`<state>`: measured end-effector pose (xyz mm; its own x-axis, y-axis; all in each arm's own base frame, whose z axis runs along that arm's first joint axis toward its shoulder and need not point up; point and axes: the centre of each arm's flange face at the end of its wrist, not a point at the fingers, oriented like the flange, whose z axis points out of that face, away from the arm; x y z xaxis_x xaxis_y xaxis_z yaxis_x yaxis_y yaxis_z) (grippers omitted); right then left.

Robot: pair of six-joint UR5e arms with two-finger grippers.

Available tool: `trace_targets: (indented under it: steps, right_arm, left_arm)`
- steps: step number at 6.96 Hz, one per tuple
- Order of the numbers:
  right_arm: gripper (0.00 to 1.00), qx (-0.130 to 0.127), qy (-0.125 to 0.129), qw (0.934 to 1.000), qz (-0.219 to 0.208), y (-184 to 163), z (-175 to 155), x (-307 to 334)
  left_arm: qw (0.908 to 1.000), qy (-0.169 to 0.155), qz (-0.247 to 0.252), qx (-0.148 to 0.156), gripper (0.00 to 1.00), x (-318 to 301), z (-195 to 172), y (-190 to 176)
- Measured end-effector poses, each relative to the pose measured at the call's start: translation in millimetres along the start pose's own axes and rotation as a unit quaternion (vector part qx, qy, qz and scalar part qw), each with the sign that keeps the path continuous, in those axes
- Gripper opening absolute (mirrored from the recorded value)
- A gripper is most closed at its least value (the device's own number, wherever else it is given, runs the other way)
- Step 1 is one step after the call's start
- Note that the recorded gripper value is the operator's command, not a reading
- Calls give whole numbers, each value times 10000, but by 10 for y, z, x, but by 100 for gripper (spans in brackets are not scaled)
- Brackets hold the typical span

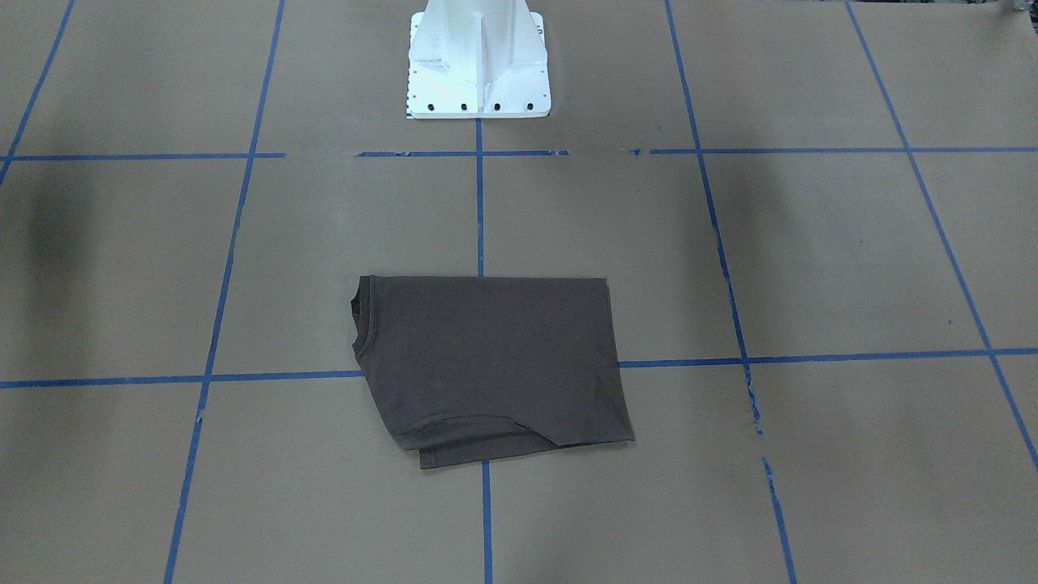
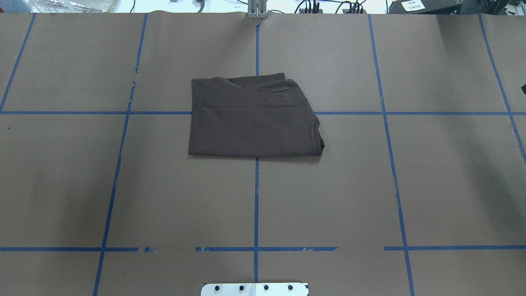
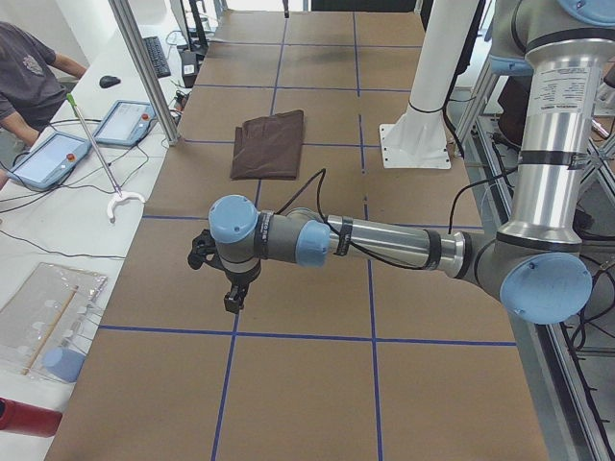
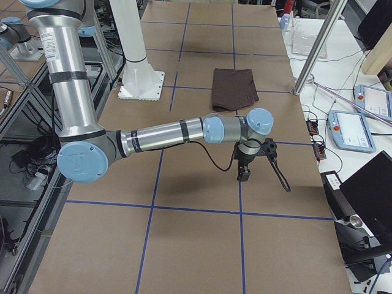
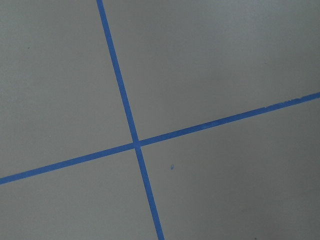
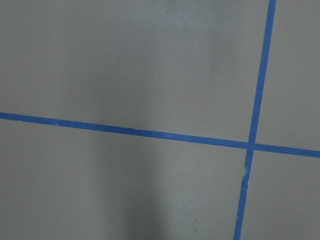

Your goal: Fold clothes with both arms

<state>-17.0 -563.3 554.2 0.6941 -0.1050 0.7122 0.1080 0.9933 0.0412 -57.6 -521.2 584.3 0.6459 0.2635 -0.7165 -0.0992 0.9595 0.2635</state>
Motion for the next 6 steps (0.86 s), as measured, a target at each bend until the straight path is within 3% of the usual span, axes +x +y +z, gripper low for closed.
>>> trace_targets:
  steps: [6]
  right_arm:
    - [100, -69, 52, 10000, 21, 126, 111, 121]
  left_arm:
    - [10000, 12, -76, -64, 100, -48, 51, 71]
